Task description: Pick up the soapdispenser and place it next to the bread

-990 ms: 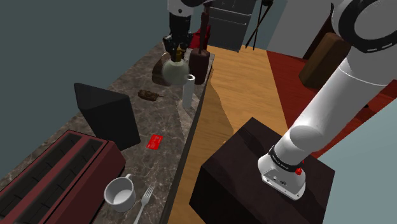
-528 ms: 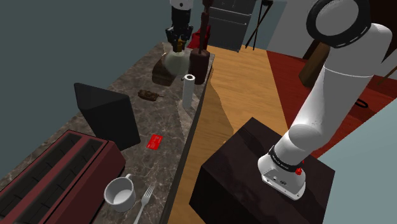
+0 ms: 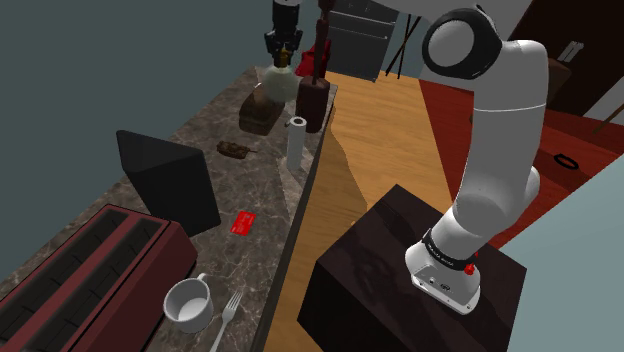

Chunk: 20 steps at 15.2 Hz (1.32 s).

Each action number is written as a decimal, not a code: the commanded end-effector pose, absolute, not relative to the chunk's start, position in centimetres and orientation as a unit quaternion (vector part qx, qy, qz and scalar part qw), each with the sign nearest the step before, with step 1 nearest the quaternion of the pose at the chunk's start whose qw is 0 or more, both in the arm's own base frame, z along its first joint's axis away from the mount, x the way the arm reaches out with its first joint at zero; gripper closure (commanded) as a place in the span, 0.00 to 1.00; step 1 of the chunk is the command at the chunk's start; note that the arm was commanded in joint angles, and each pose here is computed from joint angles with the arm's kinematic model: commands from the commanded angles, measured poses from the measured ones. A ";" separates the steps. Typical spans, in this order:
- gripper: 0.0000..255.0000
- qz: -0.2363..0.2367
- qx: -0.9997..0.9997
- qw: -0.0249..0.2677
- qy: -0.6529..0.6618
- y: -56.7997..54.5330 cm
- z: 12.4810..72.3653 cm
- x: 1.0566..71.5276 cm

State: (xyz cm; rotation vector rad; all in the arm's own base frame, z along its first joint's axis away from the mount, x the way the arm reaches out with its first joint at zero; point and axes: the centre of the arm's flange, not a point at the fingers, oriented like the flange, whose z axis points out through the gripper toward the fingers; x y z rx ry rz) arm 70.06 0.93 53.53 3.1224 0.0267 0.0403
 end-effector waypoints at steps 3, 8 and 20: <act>1.00 0.013 1.000 0.009 0.009 -0.2 51.9 70.7; 1.00 0.013 1.000 0.009 0.009 -0.2 49.2 70.7; 1.00 0.013 1.000 0.009 0.009 -0.2 42.9 70.7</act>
